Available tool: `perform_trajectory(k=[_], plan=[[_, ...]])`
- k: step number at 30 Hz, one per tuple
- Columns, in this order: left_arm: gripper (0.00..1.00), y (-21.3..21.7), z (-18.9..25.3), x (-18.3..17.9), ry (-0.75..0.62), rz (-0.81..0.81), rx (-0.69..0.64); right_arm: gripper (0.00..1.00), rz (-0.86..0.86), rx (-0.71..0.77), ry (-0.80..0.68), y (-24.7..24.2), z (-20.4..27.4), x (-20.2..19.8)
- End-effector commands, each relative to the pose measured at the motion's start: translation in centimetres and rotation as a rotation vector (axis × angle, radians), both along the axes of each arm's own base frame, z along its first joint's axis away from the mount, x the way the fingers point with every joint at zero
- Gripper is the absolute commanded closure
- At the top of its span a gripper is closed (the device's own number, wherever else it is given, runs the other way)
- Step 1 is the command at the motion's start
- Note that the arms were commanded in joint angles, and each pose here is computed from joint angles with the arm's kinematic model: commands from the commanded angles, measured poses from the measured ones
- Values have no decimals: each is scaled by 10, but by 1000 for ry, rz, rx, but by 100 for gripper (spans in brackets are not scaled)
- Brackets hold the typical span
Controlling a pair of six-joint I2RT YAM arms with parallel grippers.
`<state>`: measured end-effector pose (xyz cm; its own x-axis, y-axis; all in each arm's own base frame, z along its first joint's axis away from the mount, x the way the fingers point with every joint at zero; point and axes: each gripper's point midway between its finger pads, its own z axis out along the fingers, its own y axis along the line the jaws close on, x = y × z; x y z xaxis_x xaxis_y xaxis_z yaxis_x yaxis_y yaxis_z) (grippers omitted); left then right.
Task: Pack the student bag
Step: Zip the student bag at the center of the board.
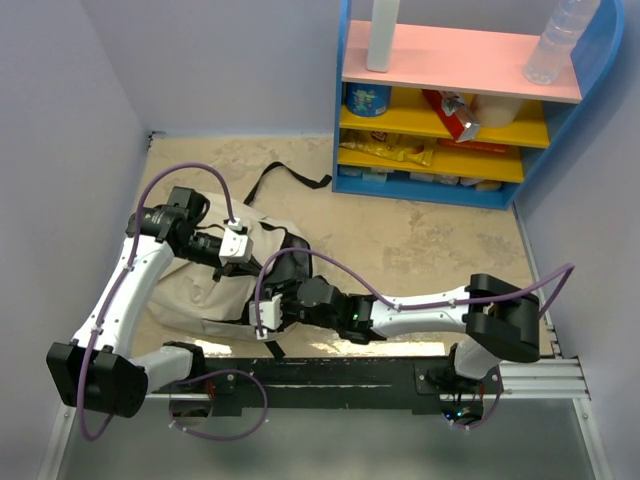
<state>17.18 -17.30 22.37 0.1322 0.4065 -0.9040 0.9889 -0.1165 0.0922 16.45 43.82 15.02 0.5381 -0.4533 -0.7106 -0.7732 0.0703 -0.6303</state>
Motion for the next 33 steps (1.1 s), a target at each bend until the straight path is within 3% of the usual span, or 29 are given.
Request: perform_trajectory(k=[1,14,28,33], plan=[[98,-9,18,-5,-56,-36,-89,55,56,-5,-62,7,3,-3],[98,-10,18,-3,-55,-39,-94,53,163,-81,-91,24,-31,-43],[98,-10,18,-4,-45,-38,-98,54,111,-22,-168,46,-21,-29],[98,-11,17,-4,-40,-41,-103,61,127,-24,-161,50,-19,-31]])
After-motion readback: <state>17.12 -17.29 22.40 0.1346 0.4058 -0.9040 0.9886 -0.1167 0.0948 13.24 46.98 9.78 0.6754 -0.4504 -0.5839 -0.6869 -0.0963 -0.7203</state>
